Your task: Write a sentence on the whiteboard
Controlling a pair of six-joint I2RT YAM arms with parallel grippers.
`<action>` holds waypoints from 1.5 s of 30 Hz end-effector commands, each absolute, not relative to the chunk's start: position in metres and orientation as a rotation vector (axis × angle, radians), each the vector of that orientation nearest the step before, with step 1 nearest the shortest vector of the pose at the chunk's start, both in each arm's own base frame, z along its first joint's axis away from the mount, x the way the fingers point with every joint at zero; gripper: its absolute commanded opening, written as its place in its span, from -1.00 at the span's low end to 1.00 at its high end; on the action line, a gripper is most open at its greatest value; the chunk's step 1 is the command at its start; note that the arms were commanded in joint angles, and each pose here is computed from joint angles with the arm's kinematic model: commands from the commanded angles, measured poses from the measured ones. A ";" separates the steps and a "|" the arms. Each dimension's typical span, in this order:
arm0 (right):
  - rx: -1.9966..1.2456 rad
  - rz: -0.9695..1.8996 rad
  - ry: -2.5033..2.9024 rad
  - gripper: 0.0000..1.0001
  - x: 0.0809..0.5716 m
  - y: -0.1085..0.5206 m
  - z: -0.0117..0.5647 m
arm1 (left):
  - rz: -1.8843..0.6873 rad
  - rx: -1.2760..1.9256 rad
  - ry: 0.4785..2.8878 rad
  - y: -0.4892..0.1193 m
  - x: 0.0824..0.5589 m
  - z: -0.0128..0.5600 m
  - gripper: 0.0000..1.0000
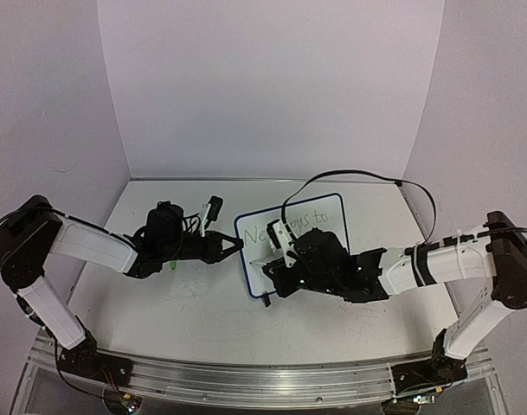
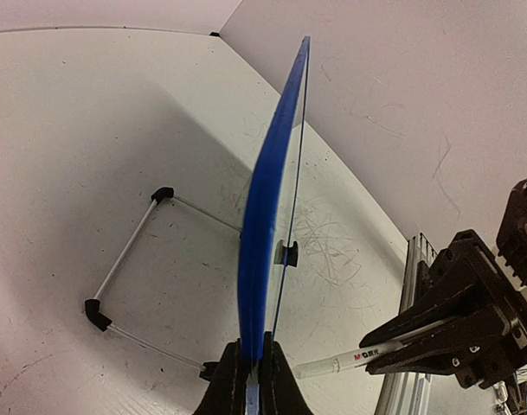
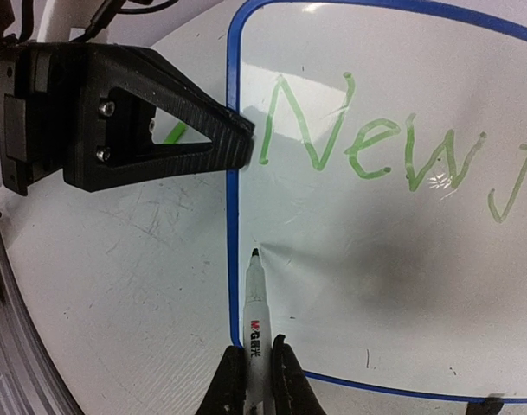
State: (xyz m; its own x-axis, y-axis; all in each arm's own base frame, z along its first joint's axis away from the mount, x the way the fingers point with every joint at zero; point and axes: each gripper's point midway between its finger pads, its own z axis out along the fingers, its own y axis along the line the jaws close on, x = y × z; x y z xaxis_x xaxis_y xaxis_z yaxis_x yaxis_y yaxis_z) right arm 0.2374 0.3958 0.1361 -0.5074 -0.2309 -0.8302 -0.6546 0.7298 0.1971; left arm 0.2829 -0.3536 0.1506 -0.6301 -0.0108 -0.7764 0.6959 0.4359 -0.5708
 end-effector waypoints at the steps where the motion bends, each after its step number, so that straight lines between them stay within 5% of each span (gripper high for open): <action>1: -0.614 0.642 2.064 -1.00 0.244 0.401 0.143 | -1.218 0.599 1.967 -0.354 0.279 0.151 -1.00; 45: -0.517 0.578 2.057 -1.00 0.256 0.392 0.146 | -1.224 0.601 1.966 -0.354 0.278 0.152 -1.00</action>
